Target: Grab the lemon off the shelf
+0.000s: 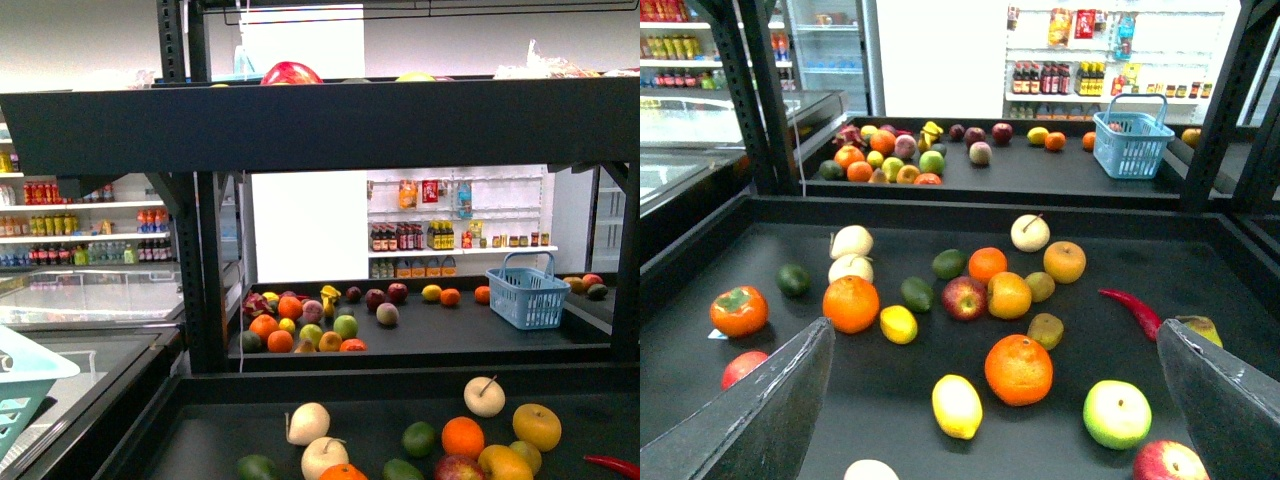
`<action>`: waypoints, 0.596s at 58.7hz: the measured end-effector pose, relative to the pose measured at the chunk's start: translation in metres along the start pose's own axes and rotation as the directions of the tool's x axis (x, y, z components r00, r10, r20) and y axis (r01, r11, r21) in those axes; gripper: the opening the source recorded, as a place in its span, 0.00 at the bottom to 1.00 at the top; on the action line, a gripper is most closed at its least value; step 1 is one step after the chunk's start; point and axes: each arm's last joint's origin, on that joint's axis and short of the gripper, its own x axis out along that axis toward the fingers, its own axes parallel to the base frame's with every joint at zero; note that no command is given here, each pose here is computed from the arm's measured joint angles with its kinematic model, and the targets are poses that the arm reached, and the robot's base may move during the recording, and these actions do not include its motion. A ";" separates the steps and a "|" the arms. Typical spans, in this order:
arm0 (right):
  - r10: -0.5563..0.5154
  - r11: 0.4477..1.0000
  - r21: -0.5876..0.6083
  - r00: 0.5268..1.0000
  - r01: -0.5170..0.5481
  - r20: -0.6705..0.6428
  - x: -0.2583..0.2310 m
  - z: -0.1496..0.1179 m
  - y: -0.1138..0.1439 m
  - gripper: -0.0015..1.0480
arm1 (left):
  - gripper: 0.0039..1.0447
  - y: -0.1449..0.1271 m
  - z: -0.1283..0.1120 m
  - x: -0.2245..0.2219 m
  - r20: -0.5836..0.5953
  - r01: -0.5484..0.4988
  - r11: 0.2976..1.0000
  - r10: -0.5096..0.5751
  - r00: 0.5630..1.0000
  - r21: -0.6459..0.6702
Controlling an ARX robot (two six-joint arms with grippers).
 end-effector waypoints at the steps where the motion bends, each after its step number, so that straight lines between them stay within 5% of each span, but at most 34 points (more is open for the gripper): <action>1: 0.000 1.000 0.000 1.000 0.000 0.000 0.000 0.000 0.000 0.93 | 0.09 -0.002 -0.002 0.000 -0.006 0.007 1.000 -0.007 1.000 0.005; 35: 0.000 1.000 0.000 1.000 0.000 0.000 0.000 0.000 0.000 0.93 | 0.09 -0.036 -0.126 0.009 -0.412 0.263 0.965 -0.236 0.880 0.010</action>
